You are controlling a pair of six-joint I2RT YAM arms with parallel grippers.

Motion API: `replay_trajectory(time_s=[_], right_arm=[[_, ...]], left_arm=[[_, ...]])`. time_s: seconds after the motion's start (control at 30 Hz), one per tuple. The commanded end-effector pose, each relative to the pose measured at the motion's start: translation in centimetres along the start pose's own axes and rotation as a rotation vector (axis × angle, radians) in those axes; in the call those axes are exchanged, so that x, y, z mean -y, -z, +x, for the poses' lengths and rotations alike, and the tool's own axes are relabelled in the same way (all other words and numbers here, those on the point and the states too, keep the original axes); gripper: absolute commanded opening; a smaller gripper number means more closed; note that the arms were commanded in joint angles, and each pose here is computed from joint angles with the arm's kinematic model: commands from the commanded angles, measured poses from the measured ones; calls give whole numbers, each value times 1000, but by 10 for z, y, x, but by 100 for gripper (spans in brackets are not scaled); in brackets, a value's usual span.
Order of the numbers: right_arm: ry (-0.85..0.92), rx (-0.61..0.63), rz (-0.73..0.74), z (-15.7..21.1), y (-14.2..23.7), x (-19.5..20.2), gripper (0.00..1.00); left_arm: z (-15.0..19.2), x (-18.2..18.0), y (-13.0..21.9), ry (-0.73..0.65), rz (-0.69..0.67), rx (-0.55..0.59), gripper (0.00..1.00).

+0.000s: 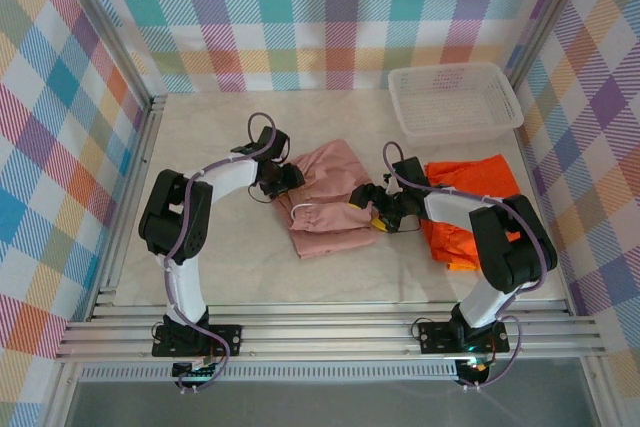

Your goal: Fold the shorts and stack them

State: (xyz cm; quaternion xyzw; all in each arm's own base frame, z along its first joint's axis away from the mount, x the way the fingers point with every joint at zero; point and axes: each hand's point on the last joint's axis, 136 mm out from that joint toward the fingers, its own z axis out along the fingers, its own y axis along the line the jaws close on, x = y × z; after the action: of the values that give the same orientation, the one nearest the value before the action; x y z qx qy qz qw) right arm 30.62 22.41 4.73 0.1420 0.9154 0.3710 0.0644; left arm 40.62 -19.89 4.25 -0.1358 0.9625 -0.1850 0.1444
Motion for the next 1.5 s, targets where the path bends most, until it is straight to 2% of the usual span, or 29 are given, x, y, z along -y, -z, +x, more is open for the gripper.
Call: replay_trajectory(time_s=[0.0,0.23,0.3,0.33,0.47,0.6,0.83,0.97,1.1,1.27,1.33,1.47], right_arm=[[-68,-68,119,19,-11,41,92],[-73,-77,119,19,-15,43,92],[-73,-79,118,19,-15,42,92],[-75,-79,119,19,-15,43,92],[-74,-84,120,19,-17,43,92],[-74,-82,132,19,-17,46,92],[-77,-83,173,24,-13,56,92],[-85,-90,176,26,-14,58,92],[-94,-97,174,27,-17,60,92],[-100,-109,165,29,-17,59,92],[-97,-113,156,30,-15,55,92],[-81,-114,111,29,-8,40,92]], left_arm=[[8,-17,2,7,-73,-12,50],[9,-7,-6,19,-26,-29,42],[8,-3,-6,18,-14,-29,29],[8,-1,-5,20,-8,-30,26],[6,5,-5,33,20,-33,21],[1,8,1,40,30,3,0],[-35,-6,69,38,3,190,0],[-41,-19,91,20,-32,222,0],[-34,-35,81,17,-71,197,0],[-26,-55,52,56,-71,136,0],[-18,-56,39,59,-49,102,3],[-6,-60,27,74,-20,82,16]])
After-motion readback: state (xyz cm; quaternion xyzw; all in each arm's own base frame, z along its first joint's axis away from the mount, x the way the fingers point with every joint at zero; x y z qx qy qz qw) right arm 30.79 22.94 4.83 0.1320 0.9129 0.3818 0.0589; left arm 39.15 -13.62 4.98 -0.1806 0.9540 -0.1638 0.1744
